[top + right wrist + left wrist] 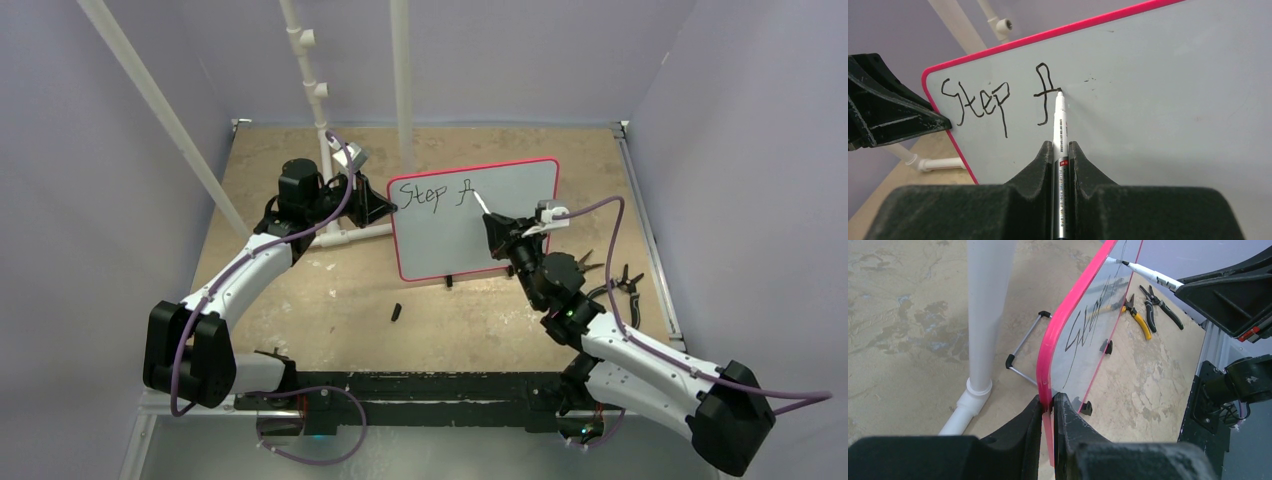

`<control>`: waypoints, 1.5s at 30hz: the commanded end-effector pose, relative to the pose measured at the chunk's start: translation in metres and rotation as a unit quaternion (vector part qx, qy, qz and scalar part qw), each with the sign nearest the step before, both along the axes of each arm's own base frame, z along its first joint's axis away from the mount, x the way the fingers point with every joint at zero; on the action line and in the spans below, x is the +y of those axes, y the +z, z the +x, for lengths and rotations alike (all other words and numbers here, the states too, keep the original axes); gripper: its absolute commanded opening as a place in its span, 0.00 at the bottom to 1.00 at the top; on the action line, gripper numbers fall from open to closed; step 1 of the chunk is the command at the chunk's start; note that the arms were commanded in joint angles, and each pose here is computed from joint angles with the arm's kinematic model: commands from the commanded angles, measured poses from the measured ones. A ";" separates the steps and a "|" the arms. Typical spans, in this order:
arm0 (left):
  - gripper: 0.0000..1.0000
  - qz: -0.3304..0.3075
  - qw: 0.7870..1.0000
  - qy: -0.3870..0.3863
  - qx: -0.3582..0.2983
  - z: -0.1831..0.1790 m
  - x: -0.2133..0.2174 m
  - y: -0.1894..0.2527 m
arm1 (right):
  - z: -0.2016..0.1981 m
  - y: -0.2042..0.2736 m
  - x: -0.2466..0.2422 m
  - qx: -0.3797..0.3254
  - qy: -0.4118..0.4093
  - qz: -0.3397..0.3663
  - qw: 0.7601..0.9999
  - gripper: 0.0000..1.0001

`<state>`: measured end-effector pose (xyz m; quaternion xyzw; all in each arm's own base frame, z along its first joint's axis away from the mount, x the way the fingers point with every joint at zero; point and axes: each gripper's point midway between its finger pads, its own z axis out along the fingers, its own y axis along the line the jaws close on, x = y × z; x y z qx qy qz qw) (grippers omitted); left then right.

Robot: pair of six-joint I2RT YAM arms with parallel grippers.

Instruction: Write a sentence on the whiteboard

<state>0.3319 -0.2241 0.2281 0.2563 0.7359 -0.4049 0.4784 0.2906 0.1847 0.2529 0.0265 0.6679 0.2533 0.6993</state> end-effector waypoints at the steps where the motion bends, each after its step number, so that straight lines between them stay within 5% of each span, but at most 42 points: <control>1: 0.00 0.003 1.000 0.004 -0.030 0.003 0.003 0.009 | 0.005 0.013 0.000 -0.014 -0.009 0.001 1.000 0.00; 23: 0.00 0.002 0.999 0.003 -0.033 0.003 0.003 0.011 | -0.007 -0.024 -0.010 0.034 -0.010 -0.013 0.999 0.00; 45: 0.00 0.001 0.999 0.003 -0.032 0.002 0.003 0.010 | 0.006 0.023 -0.010 -0.022 -0.032 0.004 0.999 0.00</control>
